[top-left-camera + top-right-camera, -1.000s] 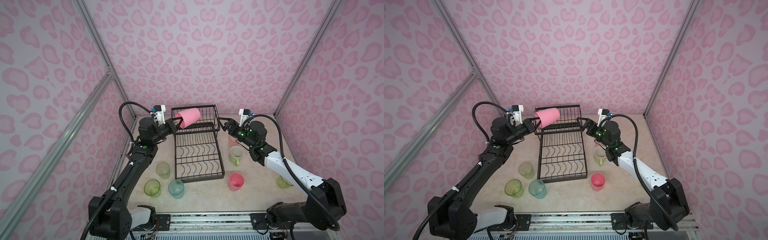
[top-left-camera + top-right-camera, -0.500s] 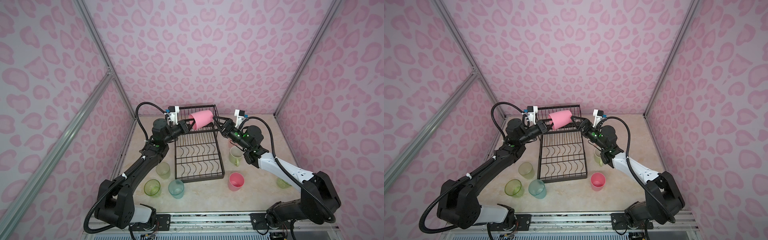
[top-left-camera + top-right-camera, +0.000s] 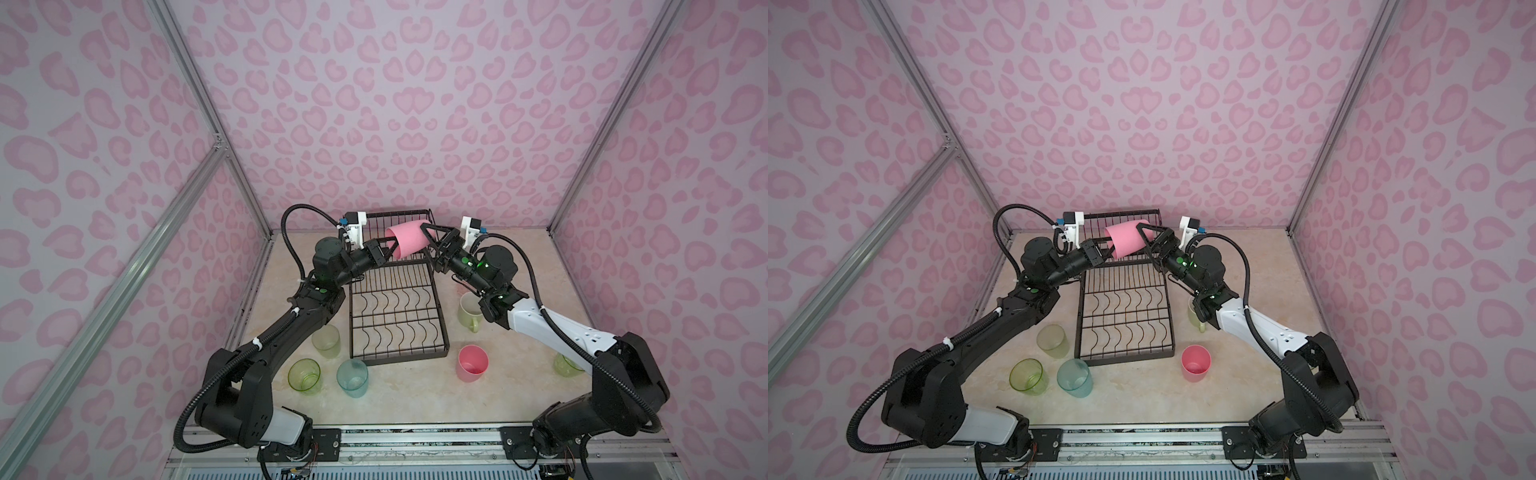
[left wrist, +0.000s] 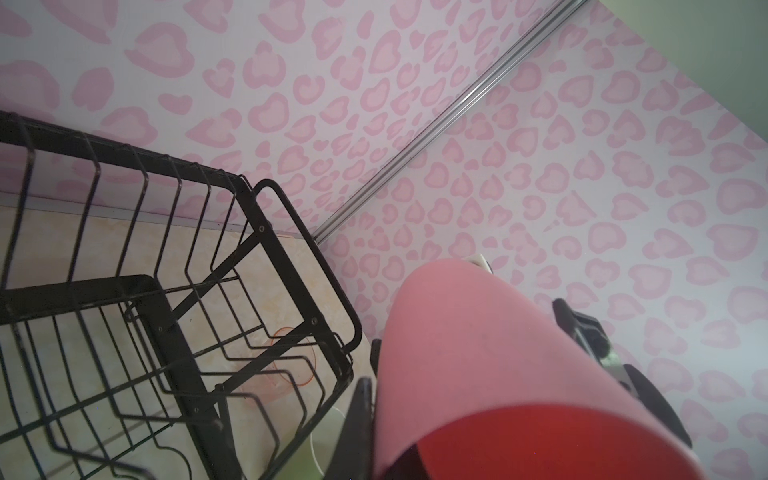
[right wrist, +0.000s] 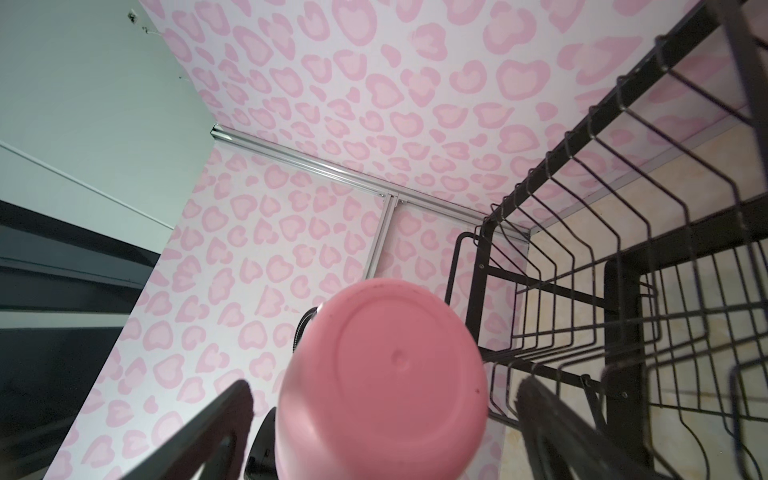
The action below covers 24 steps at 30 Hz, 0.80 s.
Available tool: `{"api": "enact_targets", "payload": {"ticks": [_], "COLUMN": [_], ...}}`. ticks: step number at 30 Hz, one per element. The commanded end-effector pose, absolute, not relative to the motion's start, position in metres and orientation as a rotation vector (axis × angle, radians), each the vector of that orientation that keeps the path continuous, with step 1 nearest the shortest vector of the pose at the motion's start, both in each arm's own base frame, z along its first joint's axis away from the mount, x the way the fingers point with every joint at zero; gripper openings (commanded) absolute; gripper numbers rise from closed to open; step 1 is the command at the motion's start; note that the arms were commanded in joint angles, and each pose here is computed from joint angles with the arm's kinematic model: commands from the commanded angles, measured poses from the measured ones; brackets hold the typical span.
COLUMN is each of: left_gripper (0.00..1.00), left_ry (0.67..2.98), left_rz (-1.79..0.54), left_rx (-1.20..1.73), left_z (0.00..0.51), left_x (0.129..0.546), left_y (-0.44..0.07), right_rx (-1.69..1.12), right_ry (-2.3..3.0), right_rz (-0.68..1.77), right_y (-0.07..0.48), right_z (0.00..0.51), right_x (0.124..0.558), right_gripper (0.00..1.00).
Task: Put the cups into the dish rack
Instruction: 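Grasp the pink cup's base with the right gripper, then open the left gripper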
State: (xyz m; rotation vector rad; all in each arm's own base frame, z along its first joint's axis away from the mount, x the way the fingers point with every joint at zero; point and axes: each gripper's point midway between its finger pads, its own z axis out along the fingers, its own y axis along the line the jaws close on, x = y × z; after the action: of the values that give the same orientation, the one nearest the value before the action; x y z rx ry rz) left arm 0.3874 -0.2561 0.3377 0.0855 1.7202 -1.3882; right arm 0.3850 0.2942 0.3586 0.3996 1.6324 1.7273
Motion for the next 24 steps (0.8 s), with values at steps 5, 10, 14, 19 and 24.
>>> {"api": "enact_targets", "payload": {"ticks": [5, 10, 14, 19, 24], "left_gripper": [0.03, 0.03, 0.03, 0.03, 0.05], "left_ry": [1.668, 1.669, 1.675, 1.683, 1.687], "left_rz": [-1.39, -1.397, -1.4, -1.408, -1.413], "left_rx": [0.113, 0.124, 0.13, 0.135, 0.129], "left_z": [0.345, 0.344, 0.34, 0.335, 0.333], "left_x": [0.388, 0.388, 0.387, 0.387, 0.389], "left_y": [-0.26, -0.266, -0.268, -0.271, -0.272], "right_rx": [0.578, 0.595, 0.603, 0.597, 0.572], "right_ry": [1.739, 1.734, 1.719, 1.711, 1.709], "right_rz": [1.632, 1.627, 1.628, 1.615, 1.609], "right_y": [0.288, 0.289, 0.288, 0.288, 0.292], "right_z": [0.332, 0.338, 0.346, 0.352, 0.357], "right_x": [0.396, 0.395, 0.396, 0.395, 0.392], "right_gripper": [0.93, 0.9, 0.81, 0.73, 0.73]}}
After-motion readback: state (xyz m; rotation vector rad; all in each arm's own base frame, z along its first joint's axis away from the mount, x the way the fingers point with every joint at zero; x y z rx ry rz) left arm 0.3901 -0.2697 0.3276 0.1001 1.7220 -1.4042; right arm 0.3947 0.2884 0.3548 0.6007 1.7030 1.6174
